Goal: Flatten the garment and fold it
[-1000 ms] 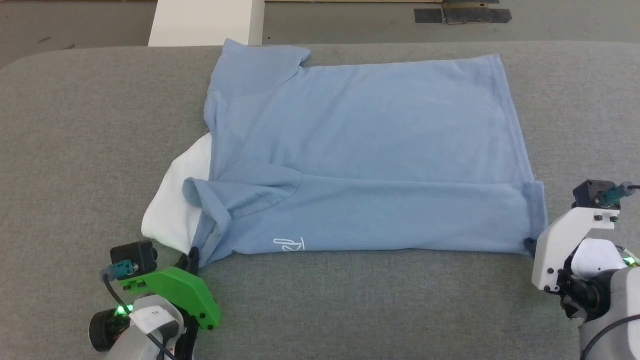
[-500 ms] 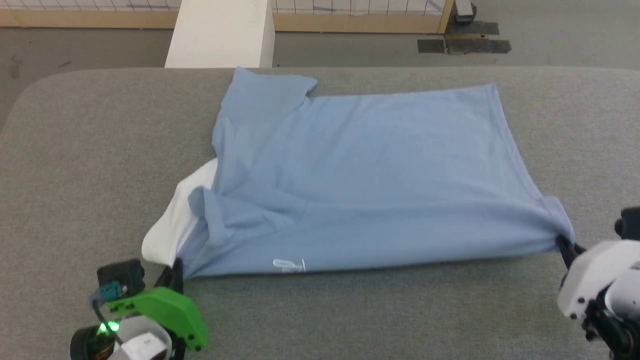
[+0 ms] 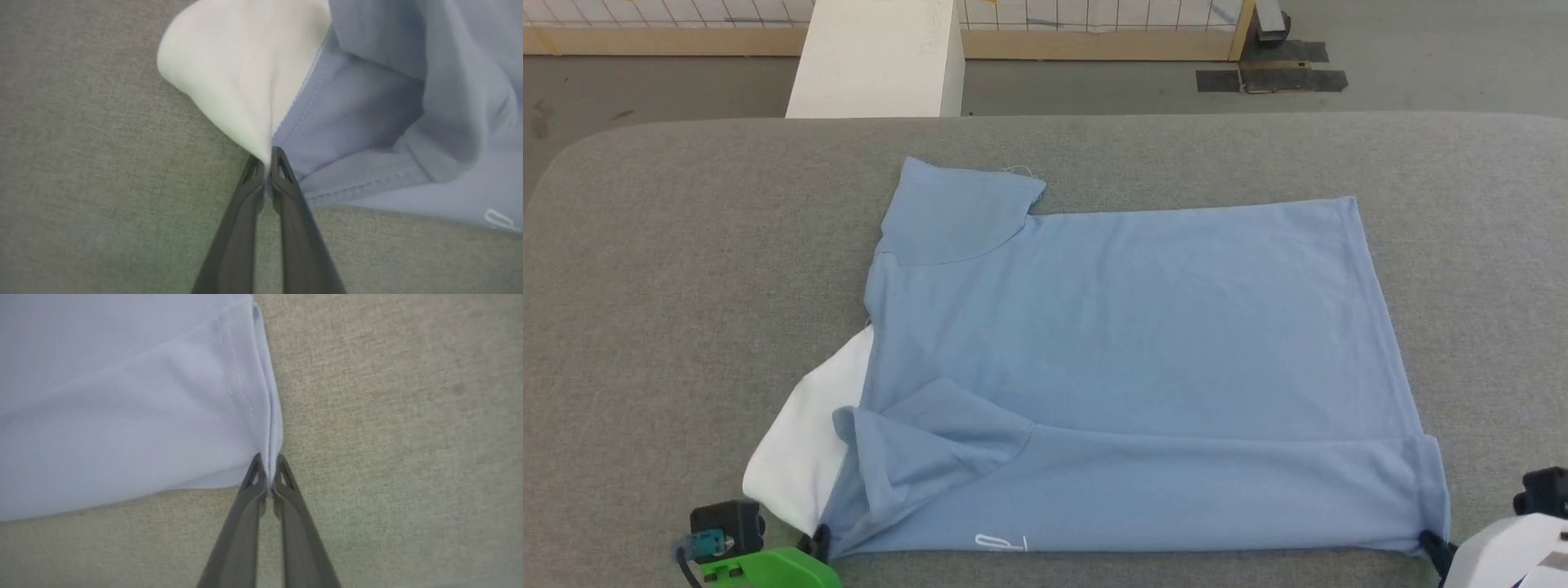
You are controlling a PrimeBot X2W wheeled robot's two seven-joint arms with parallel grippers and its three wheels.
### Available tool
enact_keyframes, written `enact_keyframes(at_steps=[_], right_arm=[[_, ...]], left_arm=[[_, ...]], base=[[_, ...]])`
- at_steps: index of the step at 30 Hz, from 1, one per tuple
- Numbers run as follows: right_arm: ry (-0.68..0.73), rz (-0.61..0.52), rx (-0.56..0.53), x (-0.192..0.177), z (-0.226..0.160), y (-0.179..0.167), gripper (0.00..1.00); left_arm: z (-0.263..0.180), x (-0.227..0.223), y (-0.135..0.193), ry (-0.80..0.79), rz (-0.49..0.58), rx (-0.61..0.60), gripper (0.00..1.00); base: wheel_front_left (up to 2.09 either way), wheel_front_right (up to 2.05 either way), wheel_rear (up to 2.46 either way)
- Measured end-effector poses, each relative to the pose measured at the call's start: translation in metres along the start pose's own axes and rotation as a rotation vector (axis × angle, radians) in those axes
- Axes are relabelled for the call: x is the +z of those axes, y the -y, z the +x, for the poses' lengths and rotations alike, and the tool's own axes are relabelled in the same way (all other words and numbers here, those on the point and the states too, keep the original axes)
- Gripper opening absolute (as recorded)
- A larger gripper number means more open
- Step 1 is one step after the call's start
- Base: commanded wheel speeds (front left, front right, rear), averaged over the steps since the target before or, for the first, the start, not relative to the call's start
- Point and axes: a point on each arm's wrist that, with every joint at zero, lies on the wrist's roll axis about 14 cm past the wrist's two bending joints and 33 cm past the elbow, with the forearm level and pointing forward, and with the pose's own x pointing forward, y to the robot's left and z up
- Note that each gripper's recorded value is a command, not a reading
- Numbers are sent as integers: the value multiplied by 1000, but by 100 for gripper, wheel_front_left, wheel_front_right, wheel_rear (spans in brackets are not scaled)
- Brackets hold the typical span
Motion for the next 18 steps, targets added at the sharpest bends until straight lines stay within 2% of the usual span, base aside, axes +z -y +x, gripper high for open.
enact_keyframes(at_steps=[5, 6, 7, 8, 9, 13, 18], right_arm=[[-13, 21, 3, -11, 8, 1, 0], [1, 25, 4, -10, 8, 2, 0], [17, 33, 7, -9, 9, 1, 27], [28, 36, 11, -8, 9, 1, 68], [51, 39, 15, -5, 9, 0, 100], [204, 24, 40, 19, 3, -9, 100], [448, -43, 72, 62, -15, -27, 100]], left_arm=[[4, -7, 0, -8, -24, -2, 0], [5, -6, 0, 1, -30, 0, 11], [5, -4, 0, 13, -39, 2, 74], [4, -3, 0, 21, -44, 3, 100], [4, -3, 0, 27, -45, -2, 100], [1, 15, 0, 106, -46, -5, 100], [-4, 65, 3, 307, 31, -25, 100]], base=[[0, 0, 0], [0, 0, 0], [0, 0, 0], [0, 0, 0], [0, 0, 0], [0, 0, 0], [0, 0, 0]])
